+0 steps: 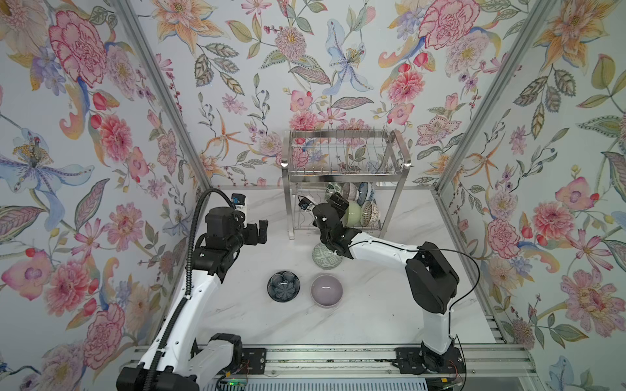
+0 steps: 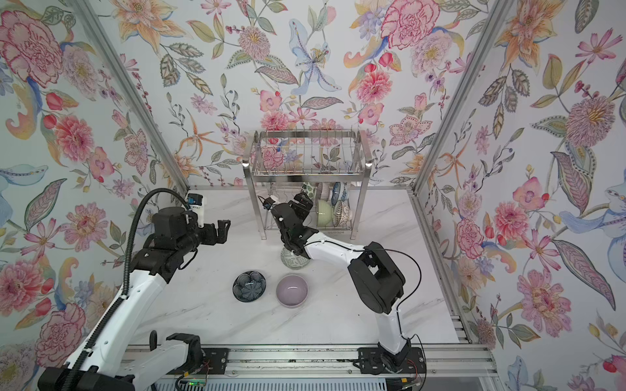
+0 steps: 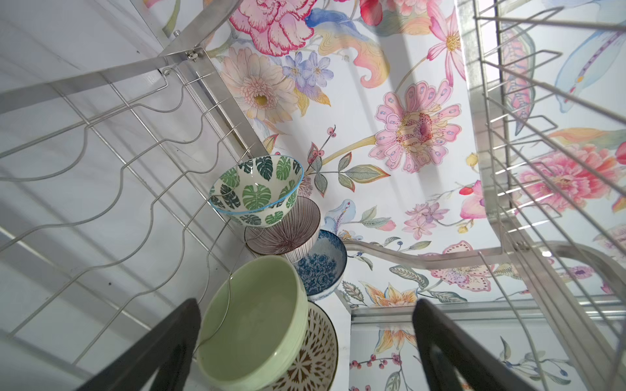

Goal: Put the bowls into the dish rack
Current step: 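Withdraw the right gripper from the rack while the left gripper nears the geometric bowl, then lower the left gripper onto the green geometric bowl rim and close it, then lift the green geometric bowl toward the right gripper while the right gripper reaches it, then close the right gripper on the geometric bowl rim and open the left gripper, then carry the geometric bowl into the rack with the right gripper while the left retracts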

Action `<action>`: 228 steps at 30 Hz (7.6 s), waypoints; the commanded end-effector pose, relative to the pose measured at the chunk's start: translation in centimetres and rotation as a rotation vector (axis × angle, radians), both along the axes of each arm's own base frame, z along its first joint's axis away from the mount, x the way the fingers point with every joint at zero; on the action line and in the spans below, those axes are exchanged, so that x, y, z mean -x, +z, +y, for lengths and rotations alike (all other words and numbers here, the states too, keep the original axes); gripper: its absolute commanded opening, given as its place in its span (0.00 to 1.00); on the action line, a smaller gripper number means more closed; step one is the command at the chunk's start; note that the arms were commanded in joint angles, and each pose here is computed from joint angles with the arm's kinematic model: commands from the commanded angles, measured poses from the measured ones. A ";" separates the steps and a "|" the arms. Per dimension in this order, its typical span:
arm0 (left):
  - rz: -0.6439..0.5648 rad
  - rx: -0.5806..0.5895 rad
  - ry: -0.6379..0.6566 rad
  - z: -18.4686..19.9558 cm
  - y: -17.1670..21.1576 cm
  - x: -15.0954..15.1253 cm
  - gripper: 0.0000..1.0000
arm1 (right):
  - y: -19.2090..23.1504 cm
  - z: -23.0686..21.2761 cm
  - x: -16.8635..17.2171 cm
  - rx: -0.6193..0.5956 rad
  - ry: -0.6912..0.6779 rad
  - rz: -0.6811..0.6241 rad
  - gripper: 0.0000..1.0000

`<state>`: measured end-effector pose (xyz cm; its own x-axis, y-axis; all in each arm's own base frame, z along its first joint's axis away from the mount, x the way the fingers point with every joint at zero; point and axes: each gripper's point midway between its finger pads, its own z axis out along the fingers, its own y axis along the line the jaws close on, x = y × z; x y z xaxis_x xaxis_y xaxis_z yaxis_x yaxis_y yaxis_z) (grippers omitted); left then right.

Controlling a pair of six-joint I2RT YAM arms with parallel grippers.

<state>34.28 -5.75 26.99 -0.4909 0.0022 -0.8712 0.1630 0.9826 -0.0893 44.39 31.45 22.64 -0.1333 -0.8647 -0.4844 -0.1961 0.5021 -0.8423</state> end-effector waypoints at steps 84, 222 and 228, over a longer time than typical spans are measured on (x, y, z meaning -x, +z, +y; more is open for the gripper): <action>0.450 0.017 -0.427 -22.7 -21.0 -0.8 0.10 | 4.6 -12.6 12.6 -1.055 -0.030 0.458 0.99; -0.067 -0.006 0.028 -2.8 1.5 0.2 0.99 | 5.5 -3.8 6.3 0.069 -0.188 0.134 0.00; -0.065 0.005 0.015 -2.6 1.3 -0.2 0.99 | 4.7 -2.6 4.4 0.119 -0.208 0.128 0.00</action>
